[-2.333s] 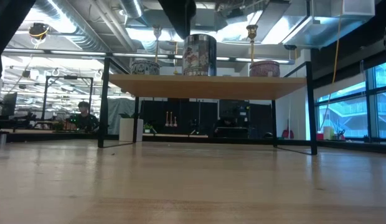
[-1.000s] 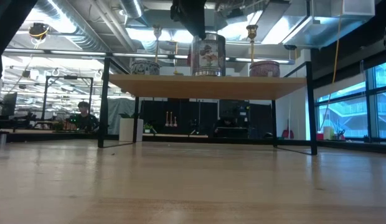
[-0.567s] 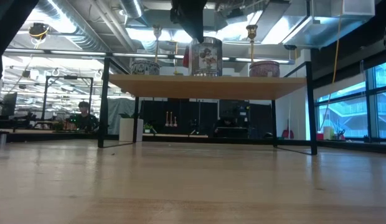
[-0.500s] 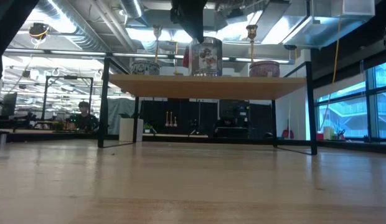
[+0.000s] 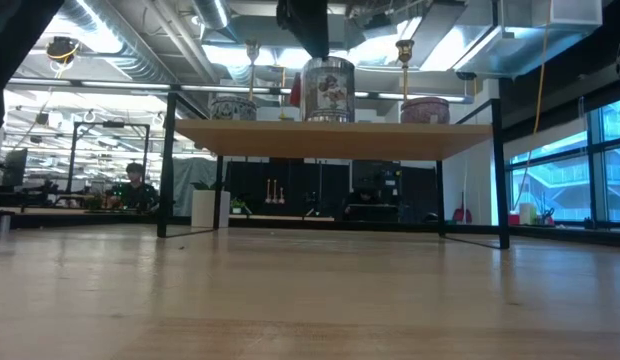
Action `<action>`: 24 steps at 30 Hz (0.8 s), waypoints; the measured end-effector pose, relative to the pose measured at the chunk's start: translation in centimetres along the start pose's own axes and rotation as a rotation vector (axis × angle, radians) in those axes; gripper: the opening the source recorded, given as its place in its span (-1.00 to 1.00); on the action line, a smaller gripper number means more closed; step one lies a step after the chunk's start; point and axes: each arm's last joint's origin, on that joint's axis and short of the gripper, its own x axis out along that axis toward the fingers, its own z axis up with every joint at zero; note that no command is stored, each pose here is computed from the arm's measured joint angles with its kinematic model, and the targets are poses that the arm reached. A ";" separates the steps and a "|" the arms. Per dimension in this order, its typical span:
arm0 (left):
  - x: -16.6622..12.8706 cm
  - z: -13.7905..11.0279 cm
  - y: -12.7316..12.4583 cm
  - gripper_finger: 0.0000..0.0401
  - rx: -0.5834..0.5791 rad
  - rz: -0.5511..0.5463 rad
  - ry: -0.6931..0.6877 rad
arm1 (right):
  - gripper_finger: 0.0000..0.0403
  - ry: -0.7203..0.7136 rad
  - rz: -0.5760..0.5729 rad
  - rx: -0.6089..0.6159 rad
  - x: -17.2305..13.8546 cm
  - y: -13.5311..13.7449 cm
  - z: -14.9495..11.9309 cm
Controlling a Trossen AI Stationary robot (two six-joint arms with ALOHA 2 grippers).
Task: Pick & Place candle stick holders
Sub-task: Put the black candle holder on the shelf
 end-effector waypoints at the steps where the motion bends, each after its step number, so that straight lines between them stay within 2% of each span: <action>1: 0.0 0.0 0.0 -0.28 0.000 0.008 -0.001 | -1.00 0.000 0.000 0.000 0.0 0.0 0.0; 12: -0.5 0.0 -0.1 0.02 0.005 0.036 -0.023 | -1.00 0.000 0.000 0.000 0.0 0.0 0.0; 19: -1.3 0.0 -0.5 0.07 0.020 0.055 -0.055 | -1.00 0.000 0.000 0.000 0.0 0.0 0.0; 24: -3.2 0.3 -1.5 0.07 0.036 0.033 -0.132 | -1.00 0.000 0.000 -0.001 0.0 0.0 0.0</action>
